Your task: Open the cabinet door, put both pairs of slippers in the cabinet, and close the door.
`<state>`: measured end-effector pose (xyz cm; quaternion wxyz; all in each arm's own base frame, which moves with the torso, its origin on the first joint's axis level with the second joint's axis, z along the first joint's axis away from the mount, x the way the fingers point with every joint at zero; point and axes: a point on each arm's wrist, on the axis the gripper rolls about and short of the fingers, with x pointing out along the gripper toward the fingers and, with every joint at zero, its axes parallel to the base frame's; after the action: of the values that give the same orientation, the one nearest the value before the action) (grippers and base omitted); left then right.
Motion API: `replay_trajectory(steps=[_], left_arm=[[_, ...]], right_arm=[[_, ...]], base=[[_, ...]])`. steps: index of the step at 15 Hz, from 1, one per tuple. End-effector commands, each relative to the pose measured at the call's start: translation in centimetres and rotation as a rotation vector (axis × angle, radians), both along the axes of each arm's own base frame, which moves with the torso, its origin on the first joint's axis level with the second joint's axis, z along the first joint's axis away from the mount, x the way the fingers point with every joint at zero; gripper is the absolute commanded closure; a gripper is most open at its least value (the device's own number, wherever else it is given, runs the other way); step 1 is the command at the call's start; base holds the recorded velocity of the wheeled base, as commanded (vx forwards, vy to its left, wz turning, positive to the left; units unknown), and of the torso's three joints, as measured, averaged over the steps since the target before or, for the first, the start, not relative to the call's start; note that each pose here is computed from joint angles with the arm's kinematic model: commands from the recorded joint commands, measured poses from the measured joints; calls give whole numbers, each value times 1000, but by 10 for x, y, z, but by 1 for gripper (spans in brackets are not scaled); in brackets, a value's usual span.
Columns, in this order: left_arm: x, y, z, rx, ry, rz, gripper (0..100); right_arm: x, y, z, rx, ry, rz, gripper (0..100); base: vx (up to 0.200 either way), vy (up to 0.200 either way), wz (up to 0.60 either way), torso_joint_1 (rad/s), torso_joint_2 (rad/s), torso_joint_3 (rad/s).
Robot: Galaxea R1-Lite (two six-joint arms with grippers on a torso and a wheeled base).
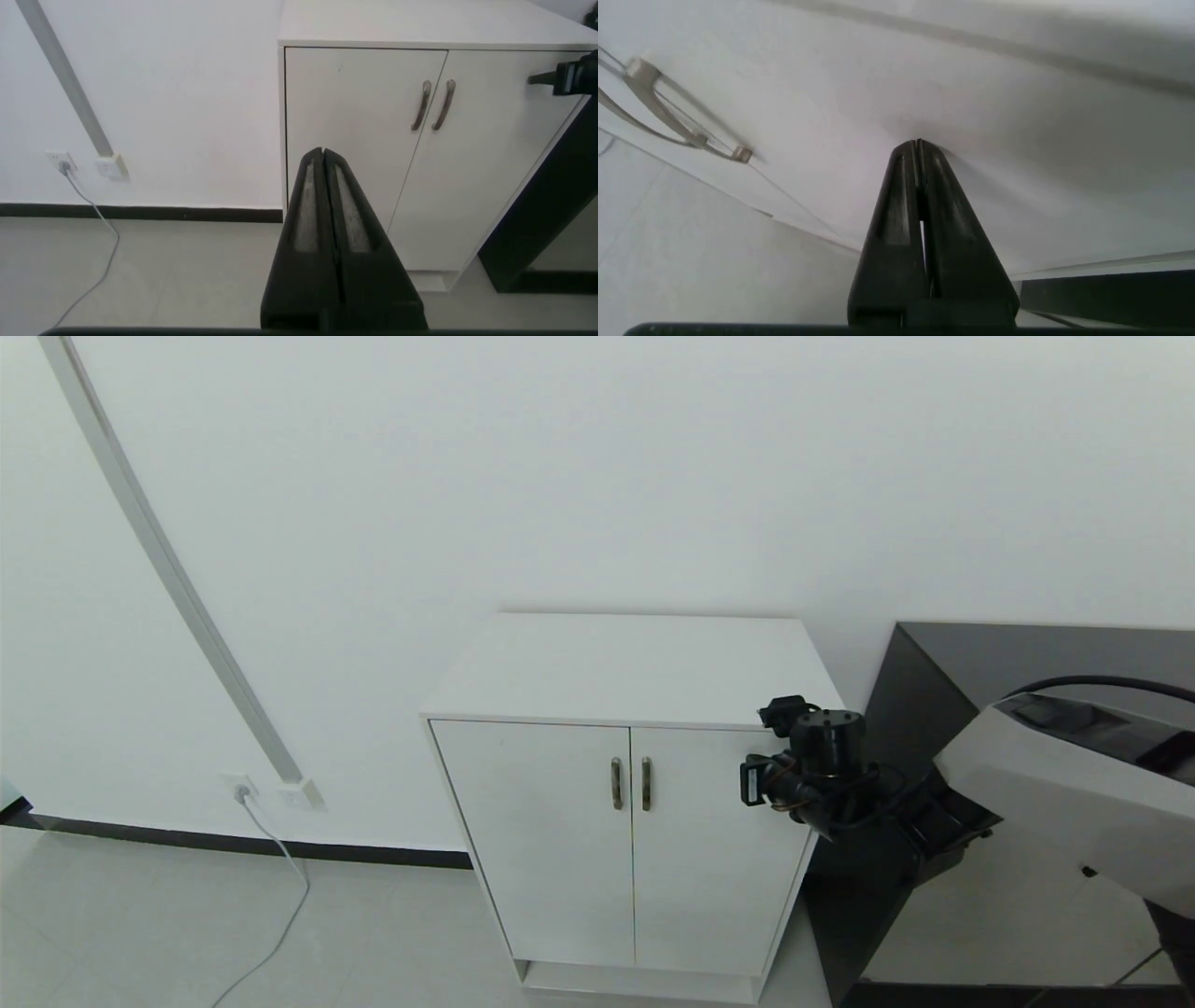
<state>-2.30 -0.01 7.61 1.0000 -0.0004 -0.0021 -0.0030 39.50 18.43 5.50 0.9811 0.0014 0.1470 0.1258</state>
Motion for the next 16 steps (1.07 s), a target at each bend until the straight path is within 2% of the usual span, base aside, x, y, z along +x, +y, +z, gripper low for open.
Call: replay_trajectory(steps=[1,6,8,10,11,13,16], left_arm=[[0,0,0,1,1,0,100],[0,0,0,-1,1,1,100],[0,0,0,-1,1,0,100],[0,0,0,-1,1,0,100],[0,0,0,-2,1,0,100],[0,0,0,-2,1,0,100],[0,0,0,-2,1,0,100]], right_arm=[[-18,-24,40,21,-49,-36,100],[-84,-79,90,24,-84,-113,100],[-120,-118,107,11,-115,-245,100],[-144,-148,111,-27,-126,-337,100],[-165,-171,114,-54,-141,-416,100],[-198,-194,113,-80,-152,-499,100],[-243,-196,96,-80,-132,-465,100]], base=[[0,0,0,0,0,0],[0,0,0,0,0,0],[0,0,0,0,0,0],[0,0,0,0,0,0],[0,0,0,0,0,0],[0,0,0,0,0,0],[0,0,0,0,0,0]])
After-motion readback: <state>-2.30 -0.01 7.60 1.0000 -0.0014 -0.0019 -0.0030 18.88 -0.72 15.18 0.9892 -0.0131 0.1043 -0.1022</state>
